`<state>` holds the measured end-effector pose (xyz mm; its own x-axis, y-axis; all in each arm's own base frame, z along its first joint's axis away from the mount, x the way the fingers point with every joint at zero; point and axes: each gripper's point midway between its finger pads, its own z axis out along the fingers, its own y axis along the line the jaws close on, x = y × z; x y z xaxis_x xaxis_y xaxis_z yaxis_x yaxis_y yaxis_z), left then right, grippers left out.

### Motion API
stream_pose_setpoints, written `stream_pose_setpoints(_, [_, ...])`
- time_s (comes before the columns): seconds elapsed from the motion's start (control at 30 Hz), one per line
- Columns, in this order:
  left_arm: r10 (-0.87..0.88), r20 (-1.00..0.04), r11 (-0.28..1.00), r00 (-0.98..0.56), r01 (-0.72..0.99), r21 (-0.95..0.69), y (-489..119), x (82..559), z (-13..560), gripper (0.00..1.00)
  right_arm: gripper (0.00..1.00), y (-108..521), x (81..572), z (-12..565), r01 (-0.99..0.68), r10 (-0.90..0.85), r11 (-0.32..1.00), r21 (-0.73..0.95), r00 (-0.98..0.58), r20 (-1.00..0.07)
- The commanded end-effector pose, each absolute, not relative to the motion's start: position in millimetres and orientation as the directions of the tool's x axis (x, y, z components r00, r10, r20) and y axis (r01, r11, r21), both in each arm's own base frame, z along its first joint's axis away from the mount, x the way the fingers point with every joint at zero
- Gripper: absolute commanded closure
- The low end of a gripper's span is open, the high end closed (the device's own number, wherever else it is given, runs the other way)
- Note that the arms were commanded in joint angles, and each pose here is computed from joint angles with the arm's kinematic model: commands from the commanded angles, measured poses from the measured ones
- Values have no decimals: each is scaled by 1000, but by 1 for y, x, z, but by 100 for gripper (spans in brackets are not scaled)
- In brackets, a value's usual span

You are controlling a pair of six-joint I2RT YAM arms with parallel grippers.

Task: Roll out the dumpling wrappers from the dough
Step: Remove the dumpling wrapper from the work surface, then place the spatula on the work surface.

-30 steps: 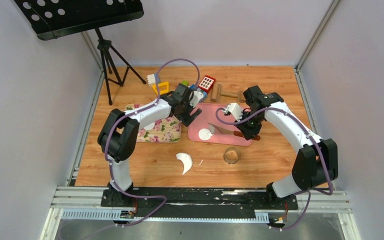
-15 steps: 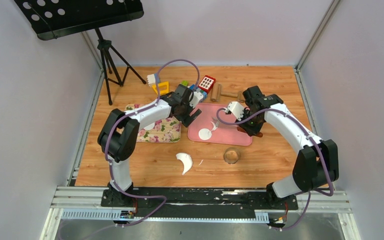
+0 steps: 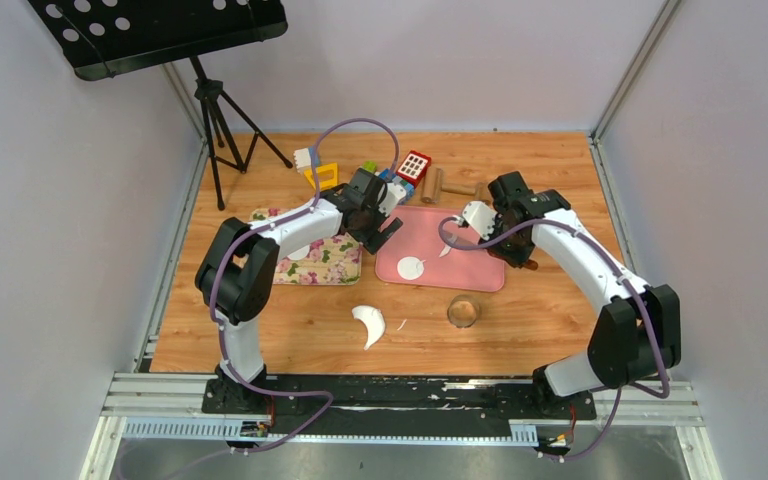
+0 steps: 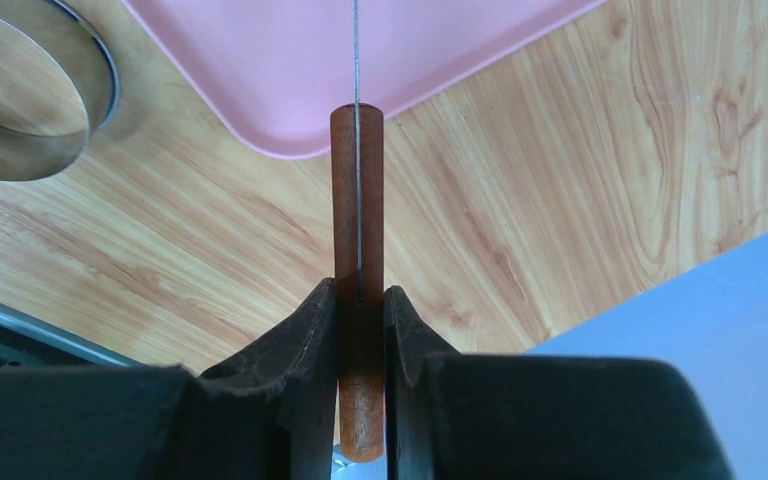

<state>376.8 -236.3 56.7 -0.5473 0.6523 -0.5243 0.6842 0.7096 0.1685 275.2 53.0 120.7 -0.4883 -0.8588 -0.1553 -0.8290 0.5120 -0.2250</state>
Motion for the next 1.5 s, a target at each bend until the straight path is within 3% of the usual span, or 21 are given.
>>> stream_pose_setpoints(0.0, [632,-566,720,-530,671,176,-241,382,72,6,100,31,276,144,-775,-836,544,-322,-533,-131])
stream_pose_setpoints(0.13, [632,-570,719,-526,671,178,-241,383,75,6,100,23,269,149,-770,-830,551,-321,-544,-119])
stream_pose_setpoints(0.33, [627,-581,720,-519,672,176,-243,384,80,6,100,76,257,188,-806,-775,581,-118,-502,-385])
stream_pose_setpoints(0.47, [622,-594,720,-511,671,177,-244,385,87,6,100,93,261,207,-804,-734,589,-87,-486,-474])
stream_pose_setpoints(0.9, [614,-608,723,-504,667,177,-242,382,92,6,100,130,247,155,-840,-683,523,143,-514,-519])
stream_pose_setpoints(1.47, [613,-604,726,-510,665,175,-242,383,87,6,100,112,242,110,-824,-725,556,109,-546,-420])
